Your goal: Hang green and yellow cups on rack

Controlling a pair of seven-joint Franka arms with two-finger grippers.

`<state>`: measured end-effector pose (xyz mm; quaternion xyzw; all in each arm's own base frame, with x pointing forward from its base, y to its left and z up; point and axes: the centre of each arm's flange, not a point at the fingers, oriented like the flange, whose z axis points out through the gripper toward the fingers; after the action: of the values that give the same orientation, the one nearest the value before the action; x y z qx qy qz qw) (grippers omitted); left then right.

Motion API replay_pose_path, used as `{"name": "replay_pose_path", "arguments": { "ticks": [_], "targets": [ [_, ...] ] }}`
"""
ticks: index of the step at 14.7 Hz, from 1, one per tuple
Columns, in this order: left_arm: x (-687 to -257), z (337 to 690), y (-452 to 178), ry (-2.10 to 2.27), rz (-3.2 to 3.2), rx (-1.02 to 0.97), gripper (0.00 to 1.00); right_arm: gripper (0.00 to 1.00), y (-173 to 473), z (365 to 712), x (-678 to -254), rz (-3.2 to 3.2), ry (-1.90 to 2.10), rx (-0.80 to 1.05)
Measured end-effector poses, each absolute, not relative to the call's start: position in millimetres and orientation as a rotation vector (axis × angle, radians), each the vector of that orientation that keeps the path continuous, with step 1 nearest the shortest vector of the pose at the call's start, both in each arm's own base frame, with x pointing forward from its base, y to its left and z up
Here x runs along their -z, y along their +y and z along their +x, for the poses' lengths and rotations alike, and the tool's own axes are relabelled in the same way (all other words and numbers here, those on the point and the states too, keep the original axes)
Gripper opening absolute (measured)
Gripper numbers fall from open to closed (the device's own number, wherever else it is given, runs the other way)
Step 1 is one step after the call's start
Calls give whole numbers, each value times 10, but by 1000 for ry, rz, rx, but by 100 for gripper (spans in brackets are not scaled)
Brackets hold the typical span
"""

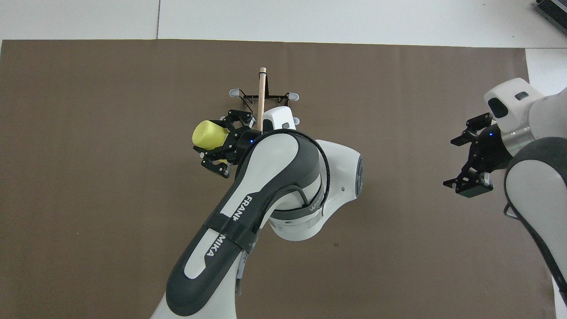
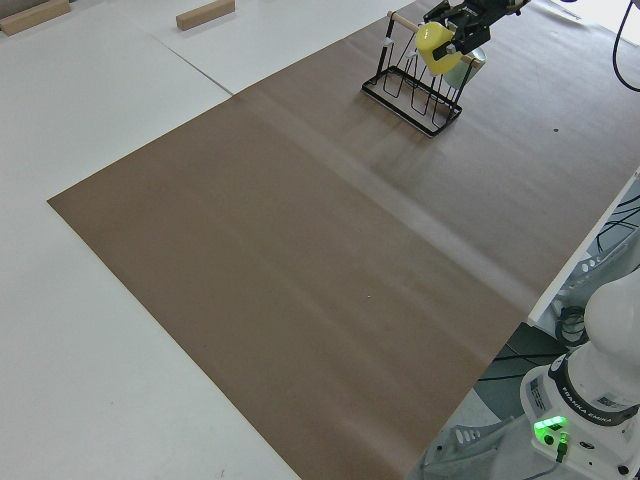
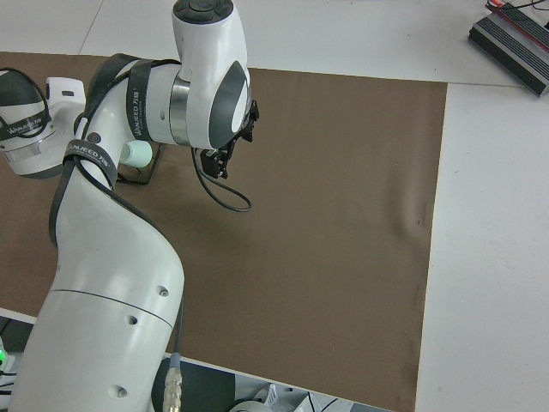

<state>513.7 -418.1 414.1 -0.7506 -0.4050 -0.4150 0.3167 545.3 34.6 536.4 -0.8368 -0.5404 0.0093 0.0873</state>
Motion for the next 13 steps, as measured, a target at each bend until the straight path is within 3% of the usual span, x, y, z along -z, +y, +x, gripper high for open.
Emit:
{"name": "replay_pose_path", "arguments": {
  "ticks": [6,13],
  "targets": [
    [-3946,5126,-4164,-966,-1965,1161,67,100,401,5378,-5572,-2834,-915,-115],
    [-3842,5141,-4111,-940,-1963,1162,67,100,260,5391,-5592,-2876,-795,-114]
  ]
}}
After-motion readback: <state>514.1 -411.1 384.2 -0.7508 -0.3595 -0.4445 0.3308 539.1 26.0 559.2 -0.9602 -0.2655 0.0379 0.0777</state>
